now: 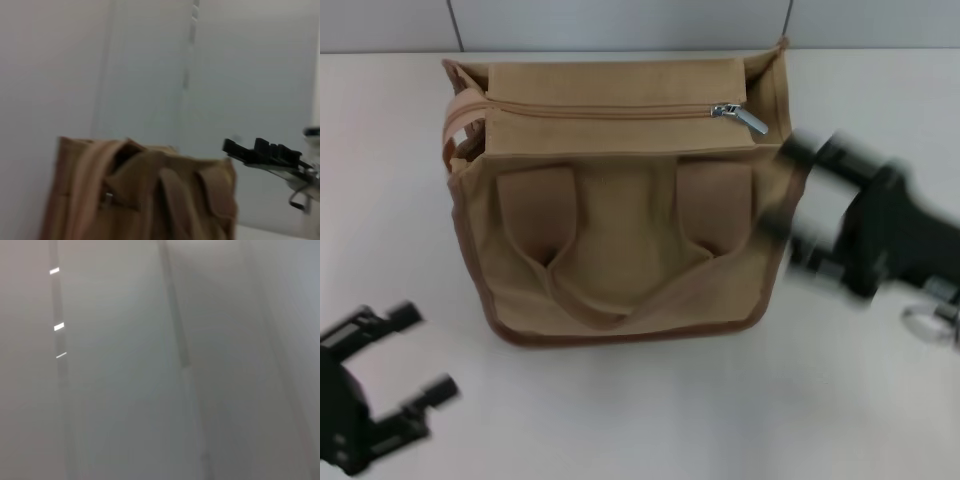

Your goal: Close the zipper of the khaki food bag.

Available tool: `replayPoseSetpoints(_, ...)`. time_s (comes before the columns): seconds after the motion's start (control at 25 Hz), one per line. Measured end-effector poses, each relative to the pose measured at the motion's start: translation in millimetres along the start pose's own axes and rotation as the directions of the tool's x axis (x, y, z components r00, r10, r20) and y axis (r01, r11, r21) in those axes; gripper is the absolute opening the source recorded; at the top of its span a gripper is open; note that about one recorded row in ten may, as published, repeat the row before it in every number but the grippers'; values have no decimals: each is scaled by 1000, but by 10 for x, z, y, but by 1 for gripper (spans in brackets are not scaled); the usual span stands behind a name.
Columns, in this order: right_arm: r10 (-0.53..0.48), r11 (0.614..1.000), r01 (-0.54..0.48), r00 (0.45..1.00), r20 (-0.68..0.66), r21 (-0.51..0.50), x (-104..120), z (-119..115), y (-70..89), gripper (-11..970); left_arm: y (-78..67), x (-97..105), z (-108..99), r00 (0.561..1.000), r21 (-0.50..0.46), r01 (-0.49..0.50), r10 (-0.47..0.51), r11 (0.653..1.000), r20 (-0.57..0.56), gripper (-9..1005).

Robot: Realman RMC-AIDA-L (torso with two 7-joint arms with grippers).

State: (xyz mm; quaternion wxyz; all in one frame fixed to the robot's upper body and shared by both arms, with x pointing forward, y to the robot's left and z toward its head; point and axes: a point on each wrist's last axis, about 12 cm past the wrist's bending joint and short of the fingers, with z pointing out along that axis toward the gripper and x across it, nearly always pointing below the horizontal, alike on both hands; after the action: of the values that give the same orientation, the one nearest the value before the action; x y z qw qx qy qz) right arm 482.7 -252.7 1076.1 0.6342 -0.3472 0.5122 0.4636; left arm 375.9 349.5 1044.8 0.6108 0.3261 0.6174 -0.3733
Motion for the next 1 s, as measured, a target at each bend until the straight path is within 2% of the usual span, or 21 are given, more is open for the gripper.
replayPoseSetpoints(0.12, -43, 983, 27, 995, -85, -184, 92, 136, 126, 633, 29, 3, 137, 997, 95, -50, 55, 994, -47, 770)
replayPoseSetpoints(0.24, -56, 976, 31, 992, -113, -216, 133, 163, 149, 745, 86, -9, 244, 994, 149, -67, 78, 987, -70, 770)
replayPoseSetpoints(0.44, -73, 968, 15, 972, -221, -251, 264, 235, 142, 837, 139, -6, 340, 993, 163, -73, 87, 984, -81, 770)
replayPoseSetpoints(0.6, -48, 974, -20, 956, -289, -226, 369, 308, 114, 836, 155, -4, 401, 993, 168, -78, 92, 983, -79, 770)
replayPoseSetpoints(1.0, -52, 972, -17, 957, -285, -235, 395, 317, 145, 832, 122, 35, 463, 993, 180, -63, 79, 982, -83, 770)
